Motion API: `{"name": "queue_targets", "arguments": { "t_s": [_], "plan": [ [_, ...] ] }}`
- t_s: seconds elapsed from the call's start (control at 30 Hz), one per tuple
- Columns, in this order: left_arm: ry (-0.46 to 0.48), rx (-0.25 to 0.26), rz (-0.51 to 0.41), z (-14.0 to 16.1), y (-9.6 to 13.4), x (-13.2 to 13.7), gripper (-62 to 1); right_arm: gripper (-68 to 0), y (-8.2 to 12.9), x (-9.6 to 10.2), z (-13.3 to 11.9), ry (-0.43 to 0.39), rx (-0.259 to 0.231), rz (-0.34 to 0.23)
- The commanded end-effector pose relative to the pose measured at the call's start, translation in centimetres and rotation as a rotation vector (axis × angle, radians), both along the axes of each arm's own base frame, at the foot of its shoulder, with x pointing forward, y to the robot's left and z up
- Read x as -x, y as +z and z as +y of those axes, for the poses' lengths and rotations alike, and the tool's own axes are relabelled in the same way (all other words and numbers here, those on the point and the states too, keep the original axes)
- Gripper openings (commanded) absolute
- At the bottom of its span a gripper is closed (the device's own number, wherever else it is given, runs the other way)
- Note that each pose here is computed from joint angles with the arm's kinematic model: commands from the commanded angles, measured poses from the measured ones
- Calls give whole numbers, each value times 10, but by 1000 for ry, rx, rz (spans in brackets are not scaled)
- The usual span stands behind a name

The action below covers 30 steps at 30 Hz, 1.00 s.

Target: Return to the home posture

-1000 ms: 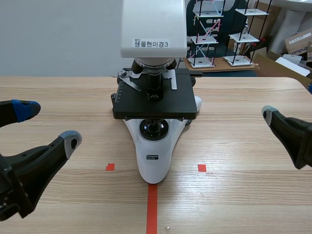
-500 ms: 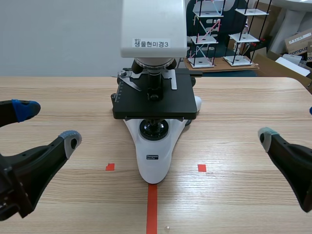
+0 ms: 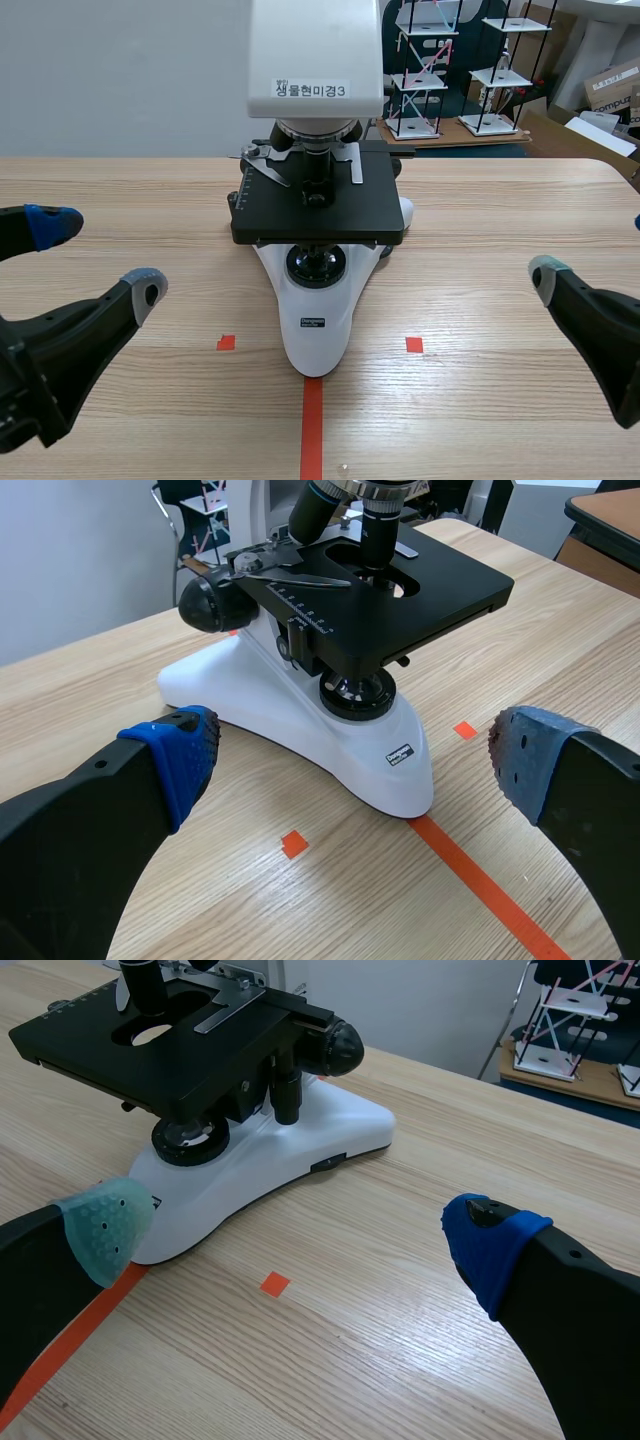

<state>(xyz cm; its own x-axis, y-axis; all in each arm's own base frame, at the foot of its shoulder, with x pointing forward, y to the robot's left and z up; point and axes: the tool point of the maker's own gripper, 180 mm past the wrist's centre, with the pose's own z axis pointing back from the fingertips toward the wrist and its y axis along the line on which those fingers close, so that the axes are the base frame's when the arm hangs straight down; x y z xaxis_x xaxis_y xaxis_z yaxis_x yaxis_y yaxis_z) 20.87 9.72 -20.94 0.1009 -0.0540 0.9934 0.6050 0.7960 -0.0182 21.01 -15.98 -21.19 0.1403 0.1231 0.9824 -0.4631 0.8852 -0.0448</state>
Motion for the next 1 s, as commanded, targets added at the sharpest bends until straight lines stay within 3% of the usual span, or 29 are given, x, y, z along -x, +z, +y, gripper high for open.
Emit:
{"name": "queue_targets", "arguments": {
  "t_s": [0.0,0.3,0.97],
  "plan": [
    [-7,20,-14,-3,6,1,-43,-33,8,-4,-1,1,-7,-31],
    [-7,20,-14,-3,6,1,-43,-33,7,-4,0,12,17,-33],
    [-7,20,-14,-3,6,1,-43,-33,6,-4,0,12,17,-33]
  ]
}}
